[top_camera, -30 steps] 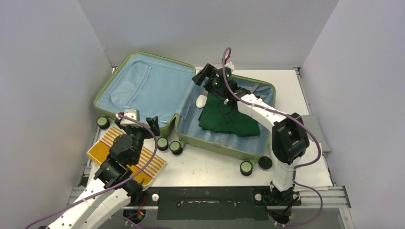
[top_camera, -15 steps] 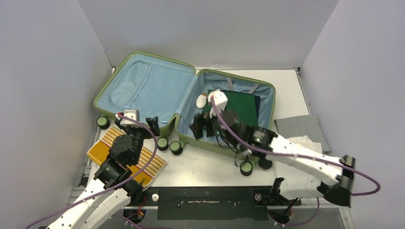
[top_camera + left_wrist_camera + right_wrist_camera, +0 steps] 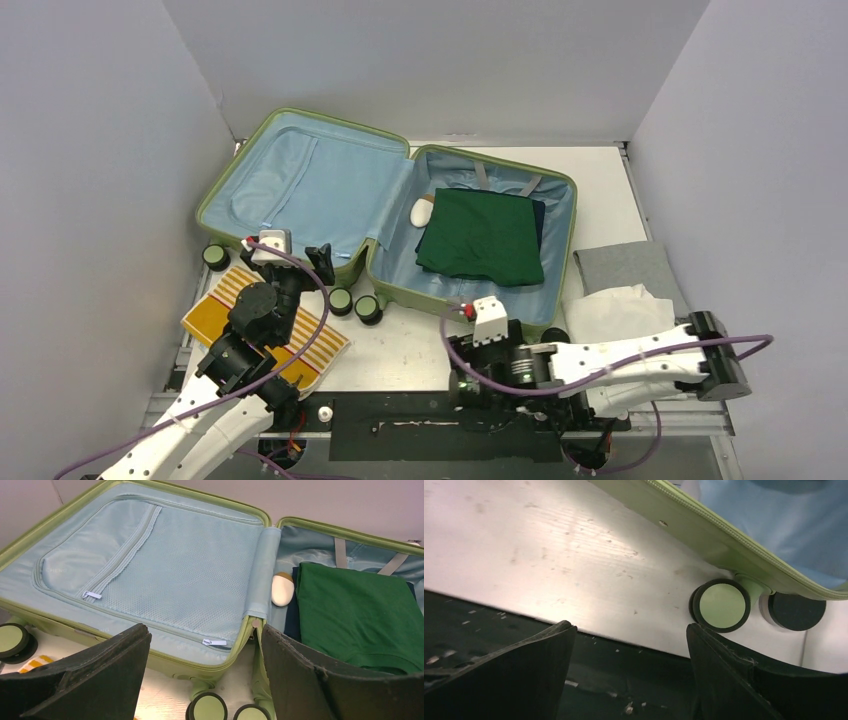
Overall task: Pack the luggage
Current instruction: Move the household item to the center of the board.
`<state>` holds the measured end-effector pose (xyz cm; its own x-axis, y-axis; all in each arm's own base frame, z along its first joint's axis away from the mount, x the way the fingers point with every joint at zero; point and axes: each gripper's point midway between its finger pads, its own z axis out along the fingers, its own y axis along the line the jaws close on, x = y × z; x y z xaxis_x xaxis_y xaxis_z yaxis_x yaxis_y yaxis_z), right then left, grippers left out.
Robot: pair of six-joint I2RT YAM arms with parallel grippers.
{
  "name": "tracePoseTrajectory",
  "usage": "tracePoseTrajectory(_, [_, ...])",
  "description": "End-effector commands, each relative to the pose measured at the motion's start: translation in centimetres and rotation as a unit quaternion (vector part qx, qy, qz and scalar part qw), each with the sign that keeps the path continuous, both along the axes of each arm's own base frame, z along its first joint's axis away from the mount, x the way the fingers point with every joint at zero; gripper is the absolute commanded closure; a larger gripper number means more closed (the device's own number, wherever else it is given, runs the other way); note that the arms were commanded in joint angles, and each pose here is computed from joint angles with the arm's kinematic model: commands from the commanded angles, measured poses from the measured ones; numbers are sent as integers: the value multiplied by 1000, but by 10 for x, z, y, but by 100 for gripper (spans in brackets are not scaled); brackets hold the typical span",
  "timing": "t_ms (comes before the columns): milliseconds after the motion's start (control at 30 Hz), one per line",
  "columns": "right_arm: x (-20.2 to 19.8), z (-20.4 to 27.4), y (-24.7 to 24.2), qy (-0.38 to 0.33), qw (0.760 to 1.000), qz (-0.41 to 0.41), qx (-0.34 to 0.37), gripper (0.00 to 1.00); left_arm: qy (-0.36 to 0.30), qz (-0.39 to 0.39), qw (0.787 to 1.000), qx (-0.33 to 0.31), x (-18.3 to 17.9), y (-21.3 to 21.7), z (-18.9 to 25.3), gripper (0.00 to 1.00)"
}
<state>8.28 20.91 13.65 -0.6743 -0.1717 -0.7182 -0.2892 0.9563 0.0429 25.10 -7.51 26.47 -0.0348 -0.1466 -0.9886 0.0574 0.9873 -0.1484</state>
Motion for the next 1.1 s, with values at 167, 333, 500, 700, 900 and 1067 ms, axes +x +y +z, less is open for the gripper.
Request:
tracePoseTrajectory(167, [34,3,85,-24,997,61,51,16,-9,-6,1000,-10,0,-2,6,21])
tracePoseTrajectory(333, [38,22,166,-19,971,183,151,16,-4,12,1000,-4,1,3,4,21])
tracePoseTrajectory(500, [45,32,242,22,938,262,226,18,-14,129,991,-22,-5,46,10,21])
tracePoseTrajectory(700, [56,-3,298,67,923,306,223,20,-47,198,978,-53,-24,81,19,19])
tracePoseTrajectory(900, [66,-19,311,65,929,304,202,22,-62,194,977,-62,-29,84,22,20])
tracePoseTrajectory(1067, [90,28,283,8,939,275,204,21,-51,166,984,-50,-21,70,20,20])
